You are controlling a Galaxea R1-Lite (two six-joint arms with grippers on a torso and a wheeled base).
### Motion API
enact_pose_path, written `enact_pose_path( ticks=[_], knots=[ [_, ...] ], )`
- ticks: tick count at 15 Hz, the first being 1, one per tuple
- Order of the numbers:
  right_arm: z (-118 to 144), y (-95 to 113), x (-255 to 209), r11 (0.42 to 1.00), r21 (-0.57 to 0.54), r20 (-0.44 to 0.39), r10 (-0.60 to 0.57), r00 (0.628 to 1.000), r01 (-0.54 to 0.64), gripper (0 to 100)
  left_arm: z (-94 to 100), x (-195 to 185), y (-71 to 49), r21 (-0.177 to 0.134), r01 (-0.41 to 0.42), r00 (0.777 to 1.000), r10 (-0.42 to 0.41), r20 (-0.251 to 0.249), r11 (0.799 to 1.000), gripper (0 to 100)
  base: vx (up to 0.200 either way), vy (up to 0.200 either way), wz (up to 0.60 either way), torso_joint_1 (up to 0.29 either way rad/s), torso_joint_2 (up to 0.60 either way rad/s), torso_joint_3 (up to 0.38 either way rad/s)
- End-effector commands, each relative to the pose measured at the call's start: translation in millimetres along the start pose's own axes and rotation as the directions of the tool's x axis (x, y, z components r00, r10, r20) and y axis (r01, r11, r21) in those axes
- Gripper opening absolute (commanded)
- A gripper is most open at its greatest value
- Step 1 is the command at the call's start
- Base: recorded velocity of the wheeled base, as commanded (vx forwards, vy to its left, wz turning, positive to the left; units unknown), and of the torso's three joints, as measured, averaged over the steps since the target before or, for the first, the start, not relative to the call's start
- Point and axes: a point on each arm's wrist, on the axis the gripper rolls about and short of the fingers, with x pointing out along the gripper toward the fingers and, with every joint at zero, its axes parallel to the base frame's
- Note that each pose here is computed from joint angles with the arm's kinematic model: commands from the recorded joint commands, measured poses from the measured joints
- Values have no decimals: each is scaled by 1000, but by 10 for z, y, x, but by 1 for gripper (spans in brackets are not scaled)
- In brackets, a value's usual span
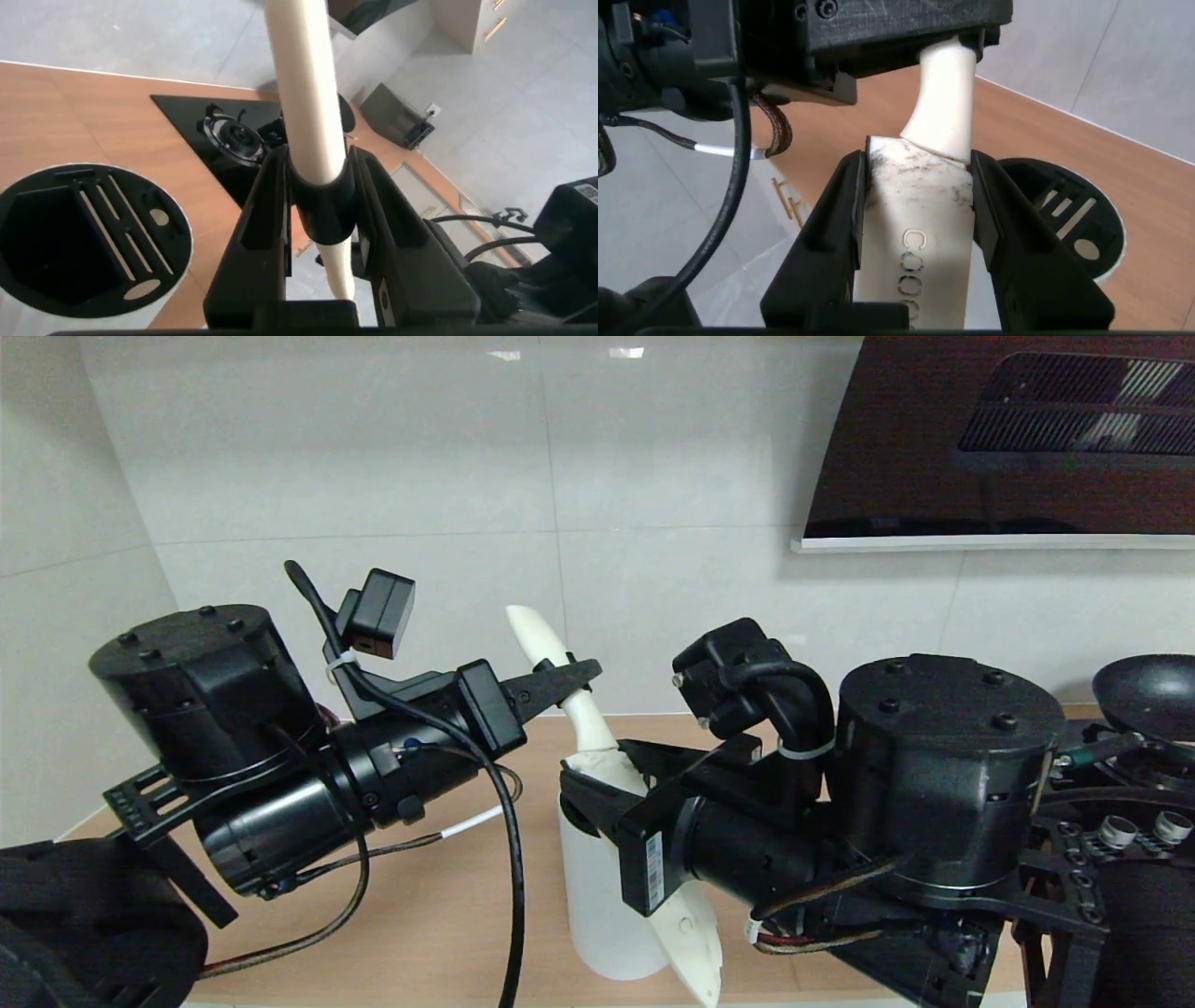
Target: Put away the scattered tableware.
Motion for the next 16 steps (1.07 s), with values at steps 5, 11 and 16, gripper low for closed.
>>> enact_pose_path(
  ticks=[5,11,16],
  knots=[
    [17,-5,-5,1000,2,8,-10,1000,10,100,24,-15,-31,5,11,1000,-11,13,1000,0,0,0,0,0,0,0],
    [221,-112,-178,999,16,78,-36,996,35,100,207,-111,-236,38,47,997,-50,65,998,0,0,0,0,0,0,0],
    [634,-678,-513,976,49,214,-218,952,212,100,911,40,-698,99,-253,936,218,275,962,0,0,0,0,0,0,0]
  ],
)
